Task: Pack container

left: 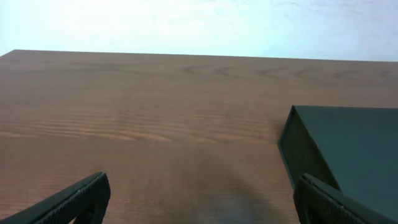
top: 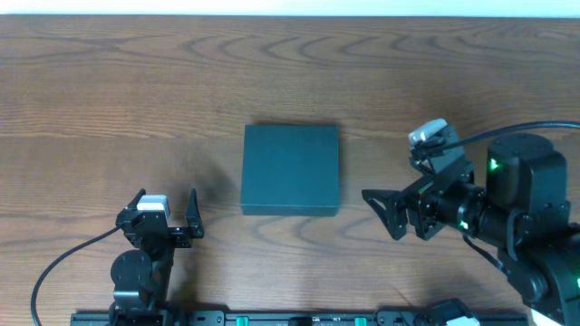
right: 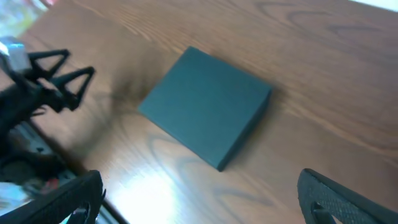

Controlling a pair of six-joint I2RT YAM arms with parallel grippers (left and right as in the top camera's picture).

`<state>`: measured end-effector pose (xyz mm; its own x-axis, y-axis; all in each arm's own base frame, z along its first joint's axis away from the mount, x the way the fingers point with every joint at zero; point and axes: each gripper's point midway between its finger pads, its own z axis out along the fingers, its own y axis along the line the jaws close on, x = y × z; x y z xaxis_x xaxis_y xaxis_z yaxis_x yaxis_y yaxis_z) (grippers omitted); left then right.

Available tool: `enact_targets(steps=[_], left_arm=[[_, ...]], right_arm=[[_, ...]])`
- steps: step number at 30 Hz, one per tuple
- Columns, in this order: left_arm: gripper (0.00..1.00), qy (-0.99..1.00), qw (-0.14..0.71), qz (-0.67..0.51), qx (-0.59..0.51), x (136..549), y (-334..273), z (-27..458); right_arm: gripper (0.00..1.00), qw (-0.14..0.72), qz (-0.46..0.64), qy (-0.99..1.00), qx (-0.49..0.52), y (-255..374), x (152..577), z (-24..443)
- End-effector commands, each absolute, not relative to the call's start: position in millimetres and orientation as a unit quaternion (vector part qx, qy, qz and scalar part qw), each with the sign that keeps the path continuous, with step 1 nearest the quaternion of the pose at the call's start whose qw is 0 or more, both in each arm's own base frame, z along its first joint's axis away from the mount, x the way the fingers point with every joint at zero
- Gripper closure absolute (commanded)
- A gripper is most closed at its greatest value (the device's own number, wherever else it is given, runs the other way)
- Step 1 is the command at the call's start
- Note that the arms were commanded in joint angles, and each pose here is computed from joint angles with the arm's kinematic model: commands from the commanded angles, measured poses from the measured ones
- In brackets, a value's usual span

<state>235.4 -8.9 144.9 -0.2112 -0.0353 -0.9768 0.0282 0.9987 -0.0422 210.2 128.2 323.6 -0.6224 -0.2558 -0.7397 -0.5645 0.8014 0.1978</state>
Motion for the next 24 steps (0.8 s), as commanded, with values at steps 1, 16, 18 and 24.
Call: enact_targets(steps=[1,16,18,24], left_arm=[[0.05,0.786,0.618,-0.027,0.002,236,-10,131],[0.05,0.786,0.618,-0.027,0.002,236,-10,131],[0.05,0.786,0.618,-0.027,0.002,236,-10,131],[0.05,0.786,0.618,-0.027,0.002,236,-10,131]], right_arm=[[0.01,0.389,0.136,0.878,-0.244,107,217,321],[0.01,0.52,0.057,0.816,-0.245,68,180,221],[0.01,0.523,0.053,0.816,-0.239,64,175,201],[0.01,0.536,0.047,0.813,-0.222,59,176,161]])
